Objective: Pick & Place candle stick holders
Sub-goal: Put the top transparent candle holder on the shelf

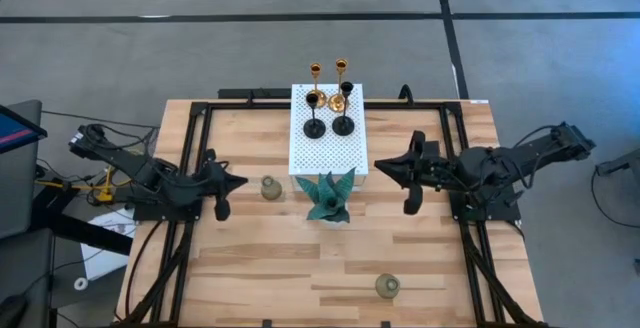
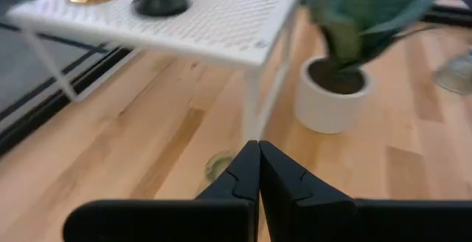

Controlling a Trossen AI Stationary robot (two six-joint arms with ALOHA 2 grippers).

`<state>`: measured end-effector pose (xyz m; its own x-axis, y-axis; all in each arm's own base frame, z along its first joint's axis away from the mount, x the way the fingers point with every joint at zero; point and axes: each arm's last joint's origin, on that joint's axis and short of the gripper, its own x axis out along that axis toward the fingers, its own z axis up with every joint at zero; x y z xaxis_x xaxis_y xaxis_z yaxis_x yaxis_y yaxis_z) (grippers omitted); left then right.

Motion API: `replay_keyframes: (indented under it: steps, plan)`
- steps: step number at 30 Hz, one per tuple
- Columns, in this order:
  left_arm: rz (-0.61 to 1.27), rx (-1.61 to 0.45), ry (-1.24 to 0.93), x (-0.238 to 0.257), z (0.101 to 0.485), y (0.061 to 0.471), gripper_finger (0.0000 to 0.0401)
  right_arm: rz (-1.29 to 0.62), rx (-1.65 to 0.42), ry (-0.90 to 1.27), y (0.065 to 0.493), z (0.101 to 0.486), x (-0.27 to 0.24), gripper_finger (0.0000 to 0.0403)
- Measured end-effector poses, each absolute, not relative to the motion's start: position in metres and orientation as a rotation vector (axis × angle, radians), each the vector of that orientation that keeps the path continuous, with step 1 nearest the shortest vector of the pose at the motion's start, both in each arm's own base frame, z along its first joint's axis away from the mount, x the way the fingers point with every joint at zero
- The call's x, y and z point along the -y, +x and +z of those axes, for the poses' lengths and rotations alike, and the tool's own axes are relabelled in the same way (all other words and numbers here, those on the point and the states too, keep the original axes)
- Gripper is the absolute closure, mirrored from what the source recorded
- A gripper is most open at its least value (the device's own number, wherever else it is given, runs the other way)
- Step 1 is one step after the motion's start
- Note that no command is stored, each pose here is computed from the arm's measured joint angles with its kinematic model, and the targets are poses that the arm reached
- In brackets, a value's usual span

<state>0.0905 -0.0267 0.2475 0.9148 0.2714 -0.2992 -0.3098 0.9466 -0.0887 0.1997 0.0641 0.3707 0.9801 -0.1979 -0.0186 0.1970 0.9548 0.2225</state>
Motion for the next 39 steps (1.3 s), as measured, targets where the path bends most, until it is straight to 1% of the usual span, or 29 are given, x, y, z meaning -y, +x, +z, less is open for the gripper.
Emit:
replay_keyframes:
  steps: [4,9,13,23,30,34,39]
  plan:
    - [0.342,-0.226,-0.177,0.027,0.218,0.093,0.0396,-0.224,-0.032,0.204,0.207,0.375,-0.068,0.0402]
    - [0.308,-0.225,-0.194,0.029,0.190,0.096,0.0396,-0.229,-0.060,0.188,0.214,0.379,-0.070,0.0402]
    - [0.273,-0.256,-0.190,0.031,0.178,0.097,0.0396,-0.229,-0.062,0.187,0.215,0.380,-0.071,0.0402]
    - [0.288,-0.265,-0.229,0.031,0.152,0.099,0.0395,-0.246,-0.057,0.188,0.215,0.381,-0.070,0.0402]
    - [0.380,-0.261,-0.210,0.027,0.150,0.103,0.0393,-0.246,-0.055,0.188,0.215,0.381,-0.070,0.0403]
    - [0.378,-0.265,-0.221,0.027,0.150,0.108,0.0367,-0.246,-0.056,0.188,0.215,0.381,-0.070,0.0403]
    - [0.349,-0.242,-0.261,0.029,0.152,0.117,0.0306,-0.246,-0.055,0.188,0.215,0.381,-0.070,0.0403]
